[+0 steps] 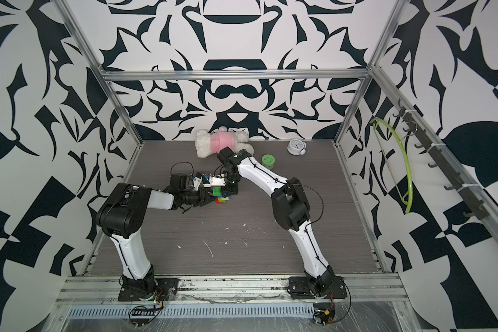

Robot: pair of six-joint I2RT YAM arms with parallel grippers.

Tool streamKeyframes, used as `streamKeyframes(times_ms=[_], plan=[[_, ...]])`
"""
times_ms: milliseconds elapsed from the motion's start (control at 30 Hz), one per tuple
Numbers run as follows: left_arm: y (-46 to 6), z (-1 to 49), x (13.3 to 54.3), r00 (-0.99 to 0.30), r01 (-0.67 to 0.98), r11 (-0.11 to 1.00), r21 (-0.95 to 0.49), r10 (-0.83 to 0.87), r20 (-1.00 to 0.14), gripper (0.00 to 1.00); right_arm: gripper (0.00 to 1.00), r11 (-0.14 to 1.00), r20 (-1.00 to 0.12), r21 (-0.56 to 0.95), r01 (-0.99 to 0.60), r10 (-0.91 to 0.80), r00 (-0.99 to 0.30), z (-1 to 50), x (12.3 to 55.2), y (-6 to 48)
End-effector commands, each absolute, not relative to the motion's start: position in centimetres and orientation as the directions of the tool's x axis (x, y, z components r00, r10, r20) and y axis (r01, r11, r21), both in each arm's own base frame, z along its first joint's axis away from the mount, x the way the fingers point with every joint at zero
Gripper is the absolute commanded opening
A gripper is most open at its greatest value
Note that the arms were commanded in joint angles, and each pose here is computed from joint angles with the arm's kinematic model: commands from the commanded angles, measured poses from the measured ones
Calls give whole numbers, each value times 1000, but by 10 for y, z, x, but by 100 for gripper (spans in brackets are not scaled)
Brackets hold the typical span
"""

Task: Assemble the letter y with lego
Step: Assemble the lego brick with the lego brick.

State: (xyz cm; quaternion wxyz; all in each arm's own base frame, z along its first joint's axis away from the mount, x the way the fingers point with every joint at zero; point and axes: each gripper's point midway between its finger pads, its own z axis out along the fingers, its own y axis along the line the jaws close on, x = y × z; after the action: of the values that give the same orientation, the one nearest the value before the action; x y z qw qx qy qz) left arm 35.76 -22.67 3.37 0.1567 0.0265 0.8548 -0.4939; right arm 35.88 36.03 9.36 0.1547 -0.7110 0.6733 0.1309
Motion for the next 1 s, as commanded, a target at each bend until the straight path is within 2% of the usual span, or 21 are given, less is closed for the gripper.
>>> streamKeyframes(times_ms=[0,967], plan=[[-193,-54,307,-987,-99,701,-706,-157,-18,51,23,-45,-345,-2,-999,-938,43,75,351,352],[-193,-54,308,-987,-99,702,-706,-157,-18,51,20,-27,-288,2,-1000,-957,26,51,345,336]])
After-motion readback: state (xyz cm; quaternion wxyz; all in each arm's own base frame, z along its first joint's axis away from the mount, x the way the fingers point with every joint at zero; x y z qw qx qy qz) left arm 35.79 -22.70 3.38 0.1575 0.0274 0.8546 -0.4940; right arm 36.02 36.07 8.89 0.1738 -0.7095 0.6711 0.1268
